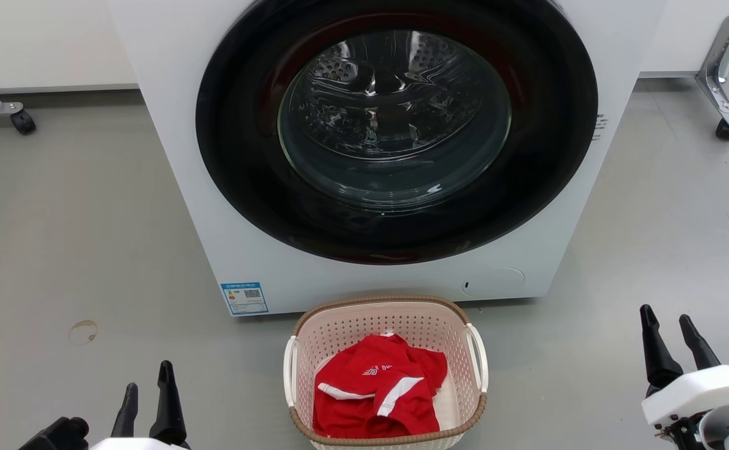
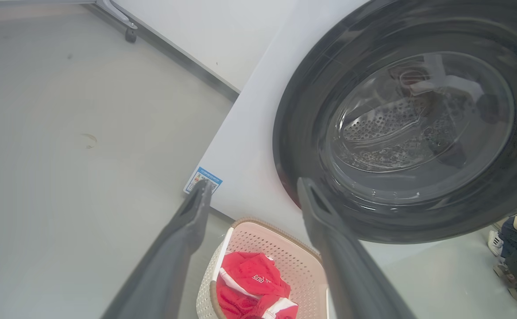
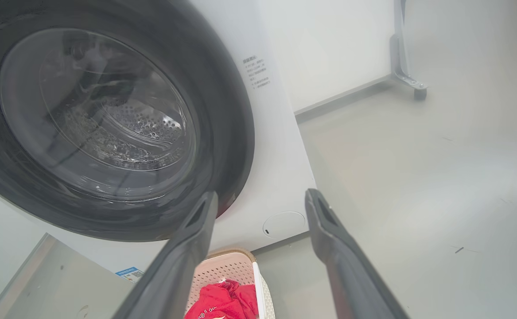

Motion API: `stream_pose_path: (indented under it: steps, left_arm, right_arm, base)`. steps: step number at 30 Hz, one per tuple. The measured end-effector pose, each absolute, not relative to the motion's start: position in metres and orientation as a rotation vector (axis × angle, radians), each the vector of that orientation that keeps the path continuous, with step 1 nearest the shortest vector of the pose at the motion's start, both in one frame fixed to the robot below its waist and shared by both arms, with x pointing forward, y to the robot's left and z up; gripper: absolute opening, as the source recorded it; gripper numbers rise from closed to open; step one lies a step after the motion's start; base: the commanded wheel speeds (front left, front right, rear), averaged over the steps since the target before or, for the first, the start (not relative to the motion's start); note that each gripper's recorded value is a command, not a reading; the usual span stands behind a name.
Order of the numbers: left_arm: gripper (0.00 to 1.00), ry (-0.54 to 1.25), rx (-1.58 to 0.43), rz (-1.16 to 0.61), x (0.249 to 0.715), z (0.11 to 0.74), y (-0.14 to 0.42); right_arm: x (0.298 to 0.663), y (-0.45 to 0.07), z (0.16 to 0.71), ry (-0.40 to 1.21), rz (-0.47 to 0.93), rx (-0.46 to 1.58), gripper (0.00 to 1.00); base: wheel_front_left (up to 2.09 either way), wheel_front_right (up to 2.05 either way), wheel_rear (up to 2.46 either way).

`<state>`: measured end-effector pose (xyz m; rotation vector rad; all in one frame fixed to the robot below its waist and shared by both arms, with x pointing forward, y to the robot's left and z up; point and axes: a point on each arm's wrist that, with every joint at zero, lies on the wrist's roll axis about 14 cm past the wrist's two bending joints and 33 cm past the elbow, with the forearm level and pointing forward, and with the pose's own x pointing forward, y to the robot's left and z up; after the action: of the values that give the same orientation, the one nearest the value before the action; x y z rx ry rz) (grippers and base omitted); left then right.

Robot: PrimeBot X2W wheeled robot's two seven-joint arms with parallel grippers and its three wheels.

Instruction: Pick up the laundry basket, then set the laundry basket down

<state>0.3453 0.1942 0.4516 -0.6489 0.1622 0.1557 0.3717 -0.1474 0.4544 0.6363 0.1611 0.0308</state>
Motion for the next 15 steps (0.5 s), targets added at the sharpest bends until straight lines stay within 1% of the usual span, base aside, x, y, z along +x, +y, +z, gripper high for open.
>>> stream_pose_path:
  steps: [15]
  left_arm:
    - [1.00, 0.123, -0.480, 0.132, 0.346, 0.461, 0.193]
  right_arm:
    - [0.377, -0.135, 0.463, 0.128, 0.104, 0.455, 1.00]
  base:
    - [0.00, 0.00, 0.00]
